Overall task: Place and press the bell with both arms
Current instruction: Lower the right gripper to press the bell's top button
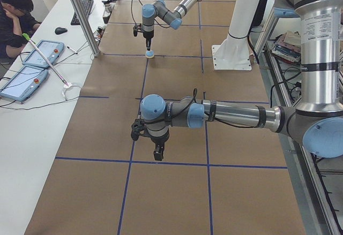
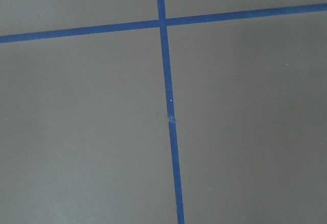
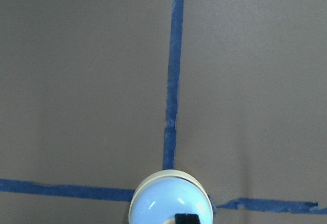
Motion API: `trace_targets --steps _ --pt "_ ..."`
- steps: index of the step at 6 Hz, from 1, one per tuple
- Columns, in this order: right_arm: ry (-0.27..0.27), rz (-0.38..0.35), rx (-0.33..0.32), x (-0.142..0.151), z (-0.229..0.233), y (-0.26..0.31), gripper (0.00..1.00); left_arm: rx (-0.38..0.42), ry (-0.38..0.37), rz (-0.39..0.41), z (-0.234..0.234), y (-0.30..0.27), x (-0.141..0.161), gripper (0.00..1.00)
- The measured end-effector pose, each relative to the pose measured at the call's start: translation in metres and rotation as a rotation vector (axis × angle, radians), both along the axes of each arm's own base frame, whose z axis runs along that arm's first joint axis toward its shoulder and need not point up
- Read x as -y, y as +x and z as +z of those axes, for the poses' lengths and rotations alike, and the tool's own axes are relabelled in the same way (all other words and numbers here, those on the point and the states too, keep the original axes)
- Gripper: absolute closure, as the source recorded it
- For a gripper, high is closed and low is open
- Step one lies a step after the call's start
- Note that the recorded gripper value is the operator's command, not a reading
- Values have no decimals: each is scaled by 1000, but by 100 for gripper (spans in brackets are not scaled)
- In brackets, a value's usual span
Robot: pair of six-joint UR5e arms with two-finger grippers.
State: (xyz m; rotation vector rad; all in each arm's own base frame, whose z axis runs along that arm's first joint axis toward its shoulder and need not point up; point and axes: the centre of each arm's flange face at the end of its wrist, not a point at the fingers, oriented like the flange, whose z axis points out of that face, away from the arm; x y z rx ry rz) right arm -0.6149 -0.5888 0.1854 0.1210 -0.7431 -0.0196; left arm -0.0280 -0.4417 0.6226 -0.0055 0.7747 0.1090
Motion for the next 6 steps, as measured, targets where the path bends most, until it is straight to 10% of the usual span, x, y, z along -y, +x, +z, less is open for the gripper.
trace_targets --steps 3,5,6 --pt "8 7 44 9 -34 10 89 0 -2 0 1 0 0 0" --pt "-38 2 68 37 -24 44 0 3 -14 -2 5 0 -3 0" --pt "-75 8 87 57 -5 80 0 7 -22 -2 9 -1 -4 0"
